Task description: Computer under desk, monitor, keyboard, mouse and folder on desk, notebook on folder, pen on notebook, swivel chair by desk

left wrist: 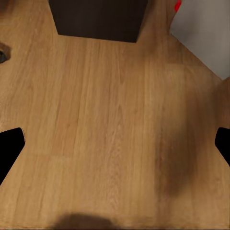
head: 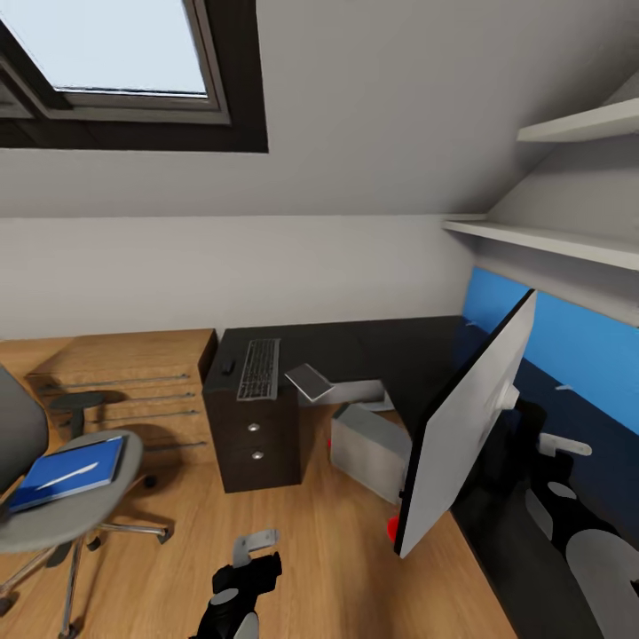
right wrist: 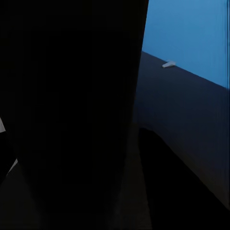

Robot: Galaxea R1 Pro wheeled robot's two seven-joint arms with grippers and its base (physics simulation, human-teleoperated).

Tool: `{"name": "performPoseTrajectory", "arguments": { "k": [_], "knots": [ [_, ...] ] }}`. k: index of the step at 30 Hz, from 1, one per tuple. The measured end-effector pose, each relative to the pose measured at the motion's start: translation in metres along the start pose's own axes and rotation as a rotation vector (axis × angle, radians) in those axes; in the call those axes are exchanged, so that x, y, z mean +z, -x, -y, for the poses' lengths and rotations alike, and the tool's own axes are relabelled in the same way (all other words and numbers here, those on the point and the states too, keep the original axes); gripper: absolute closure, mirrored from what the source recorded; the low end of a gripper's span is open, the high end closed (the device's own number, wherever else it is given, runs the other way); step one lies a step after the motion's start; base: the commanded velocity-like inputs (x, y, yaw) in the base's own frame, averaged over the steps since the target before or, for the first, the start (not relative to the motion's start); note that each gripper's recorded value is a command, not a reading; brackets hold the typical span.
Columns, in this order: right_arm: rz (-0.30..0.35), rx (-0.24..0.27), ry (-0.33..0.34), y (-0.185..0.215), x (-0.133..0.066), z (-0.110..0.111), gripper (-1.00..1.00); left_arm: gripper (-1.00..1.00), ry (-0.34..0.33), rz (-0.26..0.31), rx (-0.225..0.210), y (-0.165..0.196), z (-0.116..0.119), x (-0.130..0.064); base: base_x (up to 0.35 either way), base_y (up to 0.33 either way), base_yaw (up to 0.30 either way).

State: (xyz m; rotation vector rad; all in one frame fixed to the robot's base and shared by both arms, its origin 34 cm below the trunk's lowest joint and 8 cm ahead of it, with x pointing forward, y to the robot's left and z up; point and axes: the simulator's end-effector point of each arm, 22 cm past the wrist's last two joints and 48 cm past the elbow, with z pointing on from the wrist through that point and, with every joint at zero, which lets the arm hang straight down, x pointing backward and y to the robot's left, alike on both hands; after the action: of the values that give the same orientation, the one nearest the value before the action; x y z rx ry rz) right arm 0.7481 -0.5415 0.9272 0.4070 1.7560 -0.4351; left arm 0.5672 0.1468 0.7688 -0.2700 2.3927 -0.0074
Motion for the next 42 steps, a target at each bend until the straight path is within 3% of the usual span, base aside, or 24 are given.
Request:
{"name": "performPoseTrajectory", "arguments": {
  "k": [12, 23, 42],
  "knots": [
    [0.0, -0.002, 0.001, 0.0003, 0.0001, -0.0005, 1.0, -1.0, 0.0, 0.0, 0.0, 0.0, 0.0, 0.0, -0.337, -0.022, 0.0],
    [0.001, -0.002, 0.002, 0.0006, -0.0001, -0.0007, 1.0, -1.0, 0.0, 0.0, 0.0, 0.0, -0.0001, -0.0002, -0.289, -0.183, 0.087],
    [0.001, -0.001, 0.005, 0.0009, -0.0006, -0.0018, 1.0, -1.0, 0.002, 0.002, 0.001, 0.0005, -0.0015, -0.0004, -0.027, -0.337, 0.056]
  ]
}}
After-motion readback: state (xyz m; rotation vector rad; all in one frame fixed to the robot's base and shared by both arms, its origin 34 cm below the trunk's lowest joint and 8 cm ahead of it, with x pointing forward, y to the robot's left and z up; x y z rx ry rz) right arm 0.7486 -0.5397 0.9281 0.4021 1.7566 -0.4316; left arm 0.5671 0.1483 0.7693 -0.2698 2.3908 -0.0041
